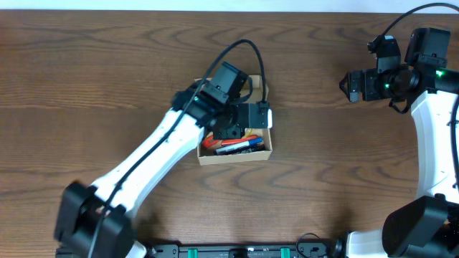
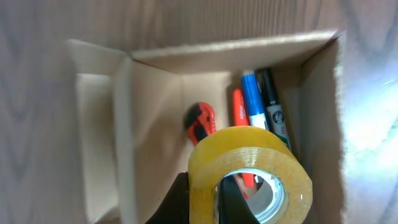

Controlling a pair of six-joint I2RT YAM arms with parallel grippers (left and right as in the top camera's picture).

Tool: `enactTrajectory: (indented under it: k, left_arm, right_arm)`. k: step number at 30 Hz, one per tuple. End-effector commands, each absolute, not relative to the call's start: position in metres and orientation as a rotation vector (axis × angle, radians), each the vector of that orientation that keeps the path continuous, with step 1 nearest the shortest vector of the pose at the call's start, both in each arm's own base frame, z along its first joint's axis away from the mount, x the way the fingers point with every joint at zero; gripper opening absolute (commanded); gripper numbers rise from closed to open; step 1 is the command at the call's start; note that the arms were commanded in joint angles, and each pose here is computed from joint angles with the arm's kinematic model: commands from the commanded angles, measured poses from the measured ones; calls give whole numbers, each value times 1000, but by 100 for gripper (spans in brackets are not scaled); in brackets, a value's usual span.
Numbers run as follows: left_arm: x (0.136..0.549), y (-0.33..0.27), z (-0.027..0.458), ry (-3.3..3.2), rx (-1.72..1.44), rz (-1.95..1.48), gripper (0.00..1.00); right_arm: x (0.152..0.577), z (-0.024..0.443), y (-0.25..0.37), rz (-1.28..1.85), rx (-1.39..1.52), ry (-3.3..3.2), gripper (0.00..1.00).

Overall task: Pack container
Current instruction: 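Lower the tape roll into the box and open the left gripper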

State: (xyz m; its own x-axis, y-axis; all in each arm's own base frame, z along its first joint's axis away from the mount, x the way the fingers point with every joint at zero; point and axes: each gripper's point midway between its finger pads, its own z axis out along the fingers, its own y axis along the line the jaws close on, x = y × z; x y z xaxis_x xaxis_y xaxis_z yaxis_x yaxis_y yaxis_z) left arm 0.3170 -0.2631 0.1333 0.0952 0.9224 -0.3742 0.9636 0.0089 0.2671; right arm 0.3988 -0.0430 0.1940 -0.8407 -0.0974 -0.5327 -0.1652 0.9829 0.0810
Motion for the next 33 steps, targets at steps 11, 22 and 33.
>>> enactTrajectory:
  k: [11,22,33]
  left_arm:
    - [321,-245,51,2101,1991,-160,9]
    - [324,-244,53,2174,1923,-151,51]
    - [374,-233,181,2193,1509,109,70]
  right_arm:
    - [400,197,-47,163,-153,2572,99]
    - [400,197,-47,163,-153,2571,99]
    - [411,204,-48,172,-82,2521,99]
